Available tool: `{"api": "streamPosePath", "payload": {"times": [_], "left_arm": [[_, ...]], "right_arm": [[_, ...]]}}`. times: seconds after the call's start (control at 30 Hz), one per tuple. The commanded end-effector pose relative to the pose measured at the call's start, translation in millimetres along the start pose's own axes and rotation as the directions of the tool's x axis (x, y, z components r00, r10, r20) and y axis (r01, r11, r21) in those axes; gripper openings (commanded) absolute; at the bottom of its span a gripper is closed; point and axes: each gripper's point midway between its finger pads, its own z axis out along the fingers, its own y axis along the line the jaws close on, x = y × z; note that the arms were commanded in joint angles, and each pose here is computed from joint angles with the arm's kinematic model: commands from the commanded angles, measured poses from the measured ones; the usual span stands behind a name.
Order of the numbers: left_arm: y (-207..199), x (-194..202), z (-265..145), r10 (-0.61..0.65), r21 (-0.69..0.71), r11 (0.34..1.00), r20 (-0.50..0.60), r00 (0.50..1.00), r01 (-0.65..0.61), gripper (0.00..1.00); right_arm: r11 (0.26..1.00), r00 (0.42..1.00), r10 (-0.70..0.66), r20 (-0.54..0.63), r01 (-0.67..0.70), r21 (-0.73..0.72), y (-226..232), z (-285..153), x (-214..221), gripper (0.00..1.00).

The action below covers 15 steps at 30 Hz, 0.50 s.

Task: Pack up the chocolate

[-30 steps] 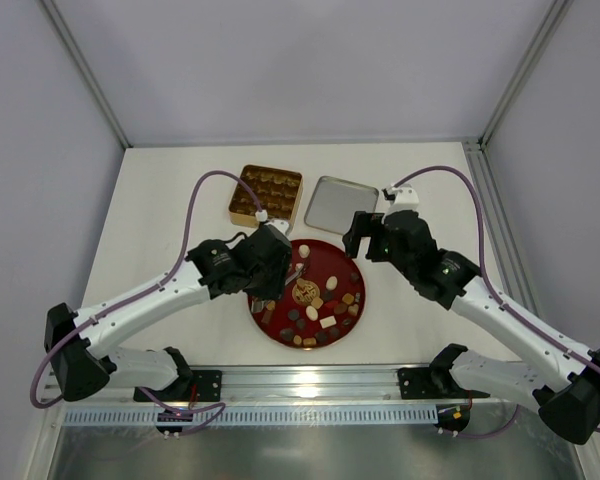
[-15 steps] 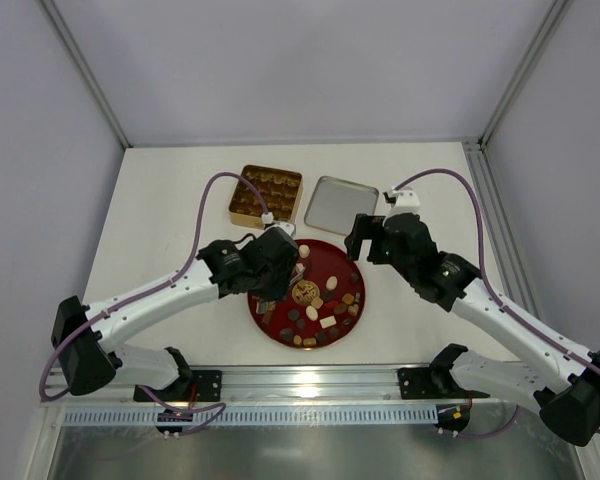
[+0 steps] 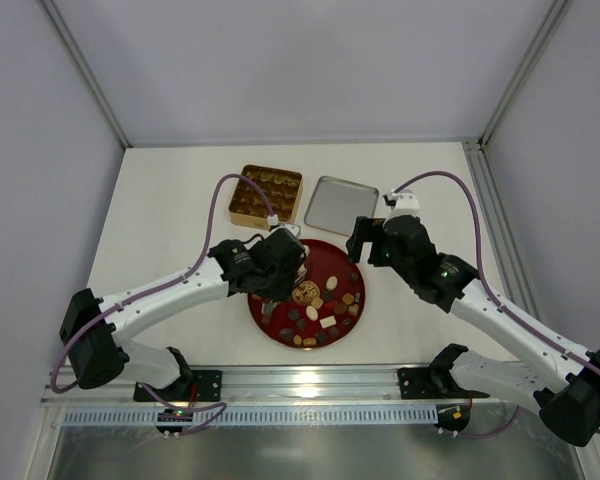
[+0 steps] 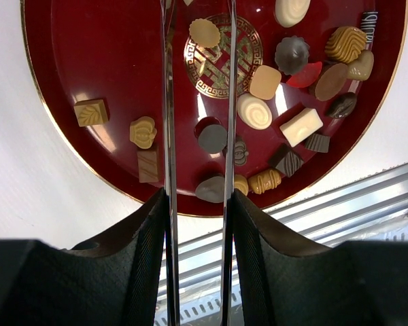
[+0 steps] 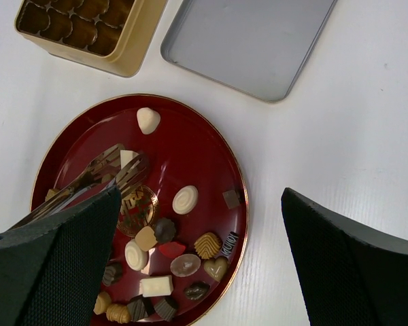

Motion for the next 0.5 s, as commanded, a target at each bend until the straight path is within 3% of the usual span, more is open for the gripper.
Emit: {"api": "streamPosePath", "payload": {"times": [0.0,0.47], "left_arm": [[-11.1,-11.2,1.4,-0.006,0.035,0.999,0.039,0.999,0.004,0.41],[-7.3,-14.0,2.8,0.015,0.006,1.0,0.044,0.999,-0.016,0.36]], "right_arm": [[1.0,0.999,0.012,0.051,-0.012,0.008,-1.9,-2.6,-12.6,1.0],[1.0,0.999,0.012,0.044,-0.013,0.018,-6.1,-1.1,-10.2,1.0]]}}
